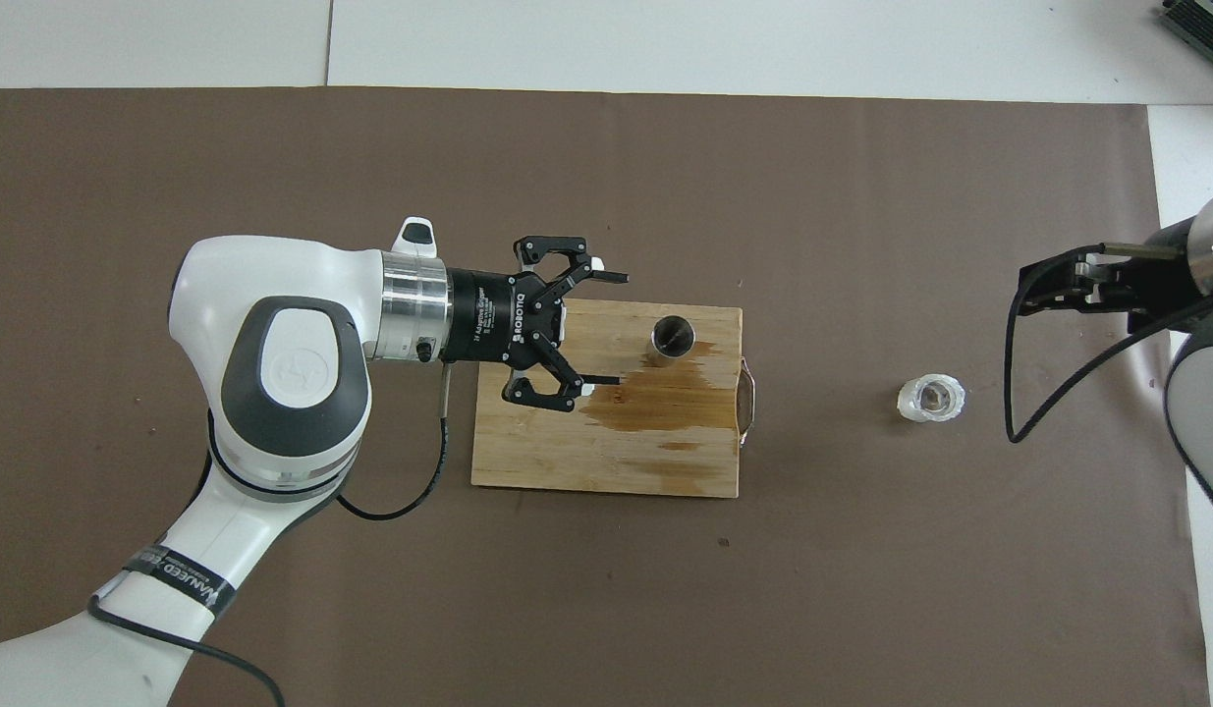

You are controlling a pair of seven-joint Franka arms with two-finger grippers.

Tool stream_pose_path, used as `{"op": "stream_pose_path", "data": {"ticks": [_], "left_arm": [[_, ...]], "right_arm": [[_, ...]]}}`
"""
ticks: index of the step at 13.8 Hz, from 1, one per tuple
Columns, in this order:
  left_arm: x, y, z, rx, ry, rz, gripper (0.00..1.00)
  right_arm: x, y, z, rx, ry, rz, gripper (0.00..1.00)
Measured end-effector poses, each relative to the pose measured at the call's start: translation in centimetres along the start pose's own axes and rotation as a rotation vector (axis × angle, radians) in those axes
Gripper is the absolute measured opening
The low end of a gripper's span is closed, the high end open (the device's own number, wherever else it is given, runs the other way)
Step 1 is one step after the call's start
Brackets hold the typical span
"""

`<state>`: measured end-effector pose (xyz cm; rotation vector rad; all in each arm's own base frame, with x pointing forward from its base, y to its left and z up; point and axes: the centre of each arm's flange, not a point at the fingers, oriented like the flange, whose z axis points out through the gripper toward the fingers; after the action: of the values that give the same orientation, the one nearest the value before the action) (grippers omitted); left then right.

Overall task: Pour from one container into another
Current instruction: 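Withdraw the left gripper while the right gripper reaches the clear glass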

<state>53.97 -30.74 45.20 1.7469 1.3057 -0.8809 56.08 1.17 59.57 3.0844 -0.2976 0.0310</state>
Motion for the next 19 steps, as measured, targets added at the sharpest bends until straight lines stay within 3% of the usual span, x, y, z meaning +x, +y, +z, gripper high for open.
{"op": "stream_pose_path", "data": {"ticks": [5,8,13,16,19], "left_arm": [[0.8,-0.2,-3.8,0.159,0.215,0.152,1.00],[0.3,0.2,-5.7,0.279,0.409,0.307,1.00],[-0.3,1.0,-7.3,0.369,0.482,0.602,1.00],[0.7,1.3,-9.9,0.481,0.602,0.798,1.00],[-0.7,1.2,-13.2,0.573,0.738,0.937,1.00]], "right_arm": [[0.0,0.0,0.0,0.000,-0.002,0.000,1.00],[-0.3,0.1,0.3,-0.005,-0.025,-0.030,1.00],[-1.5,1.2,2.2,0.020,-0.087,-0.473,1.00],[-3.3,2.0,4.7,0.094,-0.085,-0.780,1.00],[-4.7,2.6,7.6,0.103,-0.045,-1.071,1.00]]}}
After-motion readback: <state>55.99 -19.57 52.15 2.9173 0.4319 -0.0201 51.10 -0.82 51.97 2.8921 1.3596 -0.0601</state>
